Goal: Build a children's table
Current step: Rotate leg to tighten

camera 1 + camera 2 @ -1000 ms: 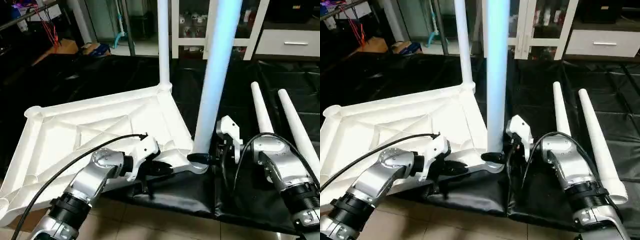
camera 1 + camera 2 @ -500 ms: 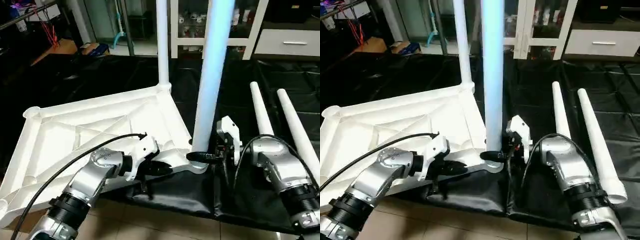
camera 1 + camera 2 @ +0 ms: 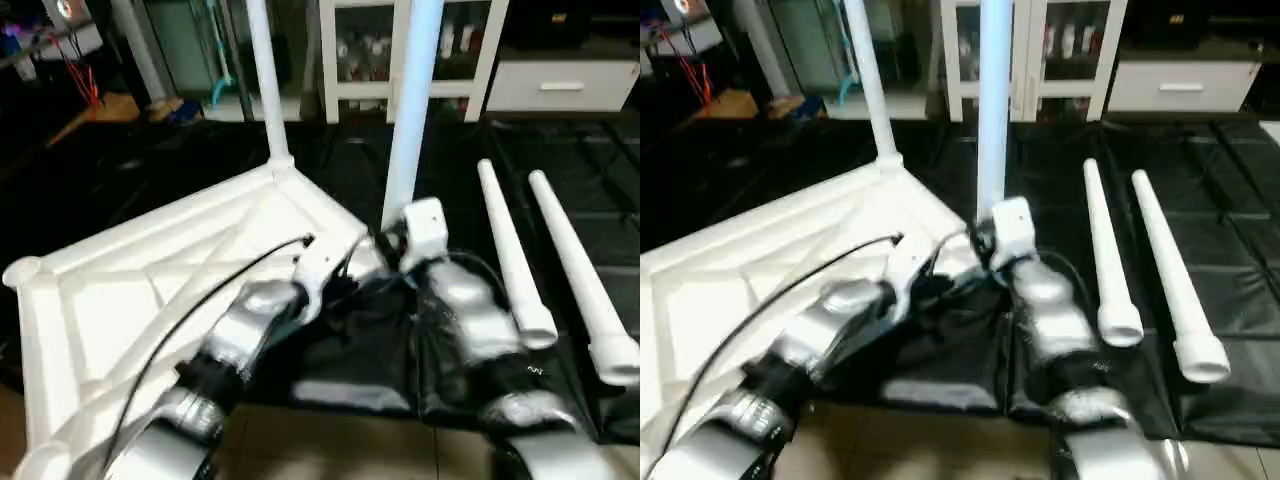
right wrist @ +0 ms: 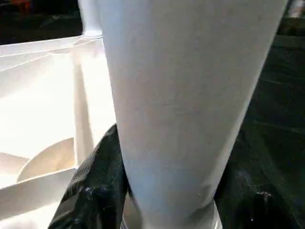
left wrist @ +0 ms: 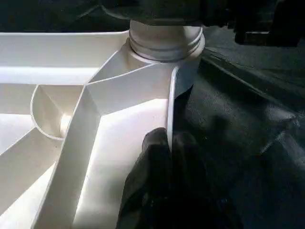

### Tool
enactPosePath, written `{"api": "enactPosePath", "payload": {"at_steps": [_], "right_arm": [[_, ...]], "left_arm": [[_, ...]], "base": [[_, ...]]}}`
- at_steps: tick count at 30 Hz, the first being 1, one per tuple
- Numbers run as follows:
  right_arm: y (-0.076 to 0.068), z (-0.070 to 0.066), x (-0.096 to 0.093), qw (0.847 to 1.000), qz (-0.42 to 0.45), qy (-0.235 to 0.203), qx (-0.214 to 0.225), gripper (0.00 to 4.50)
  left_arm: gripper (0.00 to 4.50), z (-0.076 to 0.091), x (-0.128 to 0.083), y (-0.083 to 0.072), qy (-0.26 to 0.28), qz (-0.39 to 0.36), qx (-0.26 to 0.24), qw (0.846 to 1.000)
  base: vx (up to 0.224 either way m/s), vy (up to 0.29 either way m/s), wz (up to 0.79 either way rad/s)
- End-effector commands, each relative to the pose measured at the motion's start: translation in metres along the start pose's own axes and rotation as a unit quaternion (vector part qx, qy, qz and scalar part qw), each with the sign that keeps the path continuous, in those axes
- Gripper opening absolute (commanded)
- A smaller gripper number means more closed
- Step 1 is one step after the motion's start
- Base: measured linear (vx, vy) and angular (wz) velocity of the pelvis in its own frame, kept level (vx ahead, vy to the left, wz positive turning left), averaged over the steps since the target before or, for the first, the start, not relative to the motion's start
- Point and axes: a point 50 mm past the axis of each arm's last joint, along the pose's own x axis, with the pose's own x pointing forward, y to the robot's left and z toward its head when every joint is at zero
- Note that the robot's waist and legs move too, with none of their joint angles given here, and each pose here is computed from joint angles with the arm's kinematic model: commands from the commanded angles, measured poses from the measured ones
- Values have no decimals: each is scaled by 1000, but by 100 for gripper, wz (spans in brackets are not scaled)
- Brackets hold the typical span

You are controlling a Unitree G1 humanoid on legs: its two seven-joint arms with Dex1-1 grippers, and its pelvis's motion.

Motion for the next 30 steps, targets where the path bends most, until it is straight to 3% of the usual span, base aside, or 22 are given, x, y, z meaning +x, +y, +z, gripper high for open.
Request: {"api": "enactPosePath", "payload": {"at_steps": [1,2,3,4,5,9,10,11,13,16,18,21,27,30], "right_arm": [[28,-8,2,998,52,8,22,193],[33,-4,3,998,65,-4,23,193],[41,9,2,990,125,-46,46,193],[41,13,0,986,147,-59,54,228],[41,14,0,985,153,-63,55,228],[34,25,-6,974,200,-94,41,271],[21,29,-11,967,235,-95,23,284],[21,29,-11,967,235,-95,23,284],[8,30,-20,955,285,-80,6,304],[-18,24,-33,941,330,-43,-57,327],[-20,24,-35,939,336,-39,-58,327],[-39,20,-49,920,383,1,-77,327],[-49,13,-63,890,444,48,-91,327],[-49,13,-65,884,456,54,-86,311]], "left_arm": [[0,1,-7,23,-9,88,-13,996],[0,1,-7,22,-8,83,-9,996],[0,-2,-9,21,-3,62,4,998],[0,-4,-10,20,-1,50,12,999],[0,-5,-11,20,-1,47,14,999],[0,-16,-19,14,19,-7,49,999],[0,-25,-28,11,24,-48,50,997],[0,-25,-28,11,24,-48,50,997],[0,-30,-39,6,19,-102,62,993],[0,-37,-55,-4,18,-174,66,982],[0,-37,-57,-5,20,-179,64,981],[0,-42,-64,-3,28,-185,61,980],[0,-40,-66,-2,26,-189,58,980],[0,-38,-67,-2,26,-192,58,979]], "base": [[0,0,0],[0,0,0],[0,0,0],[0,0,0],[0,0,0],[0,0,0],[0,0,0],[0,0,0],[0,0,0],[35,4,-1],[25,4,-1],[0,0,0],[0,0,0],[0,0,0]]}}
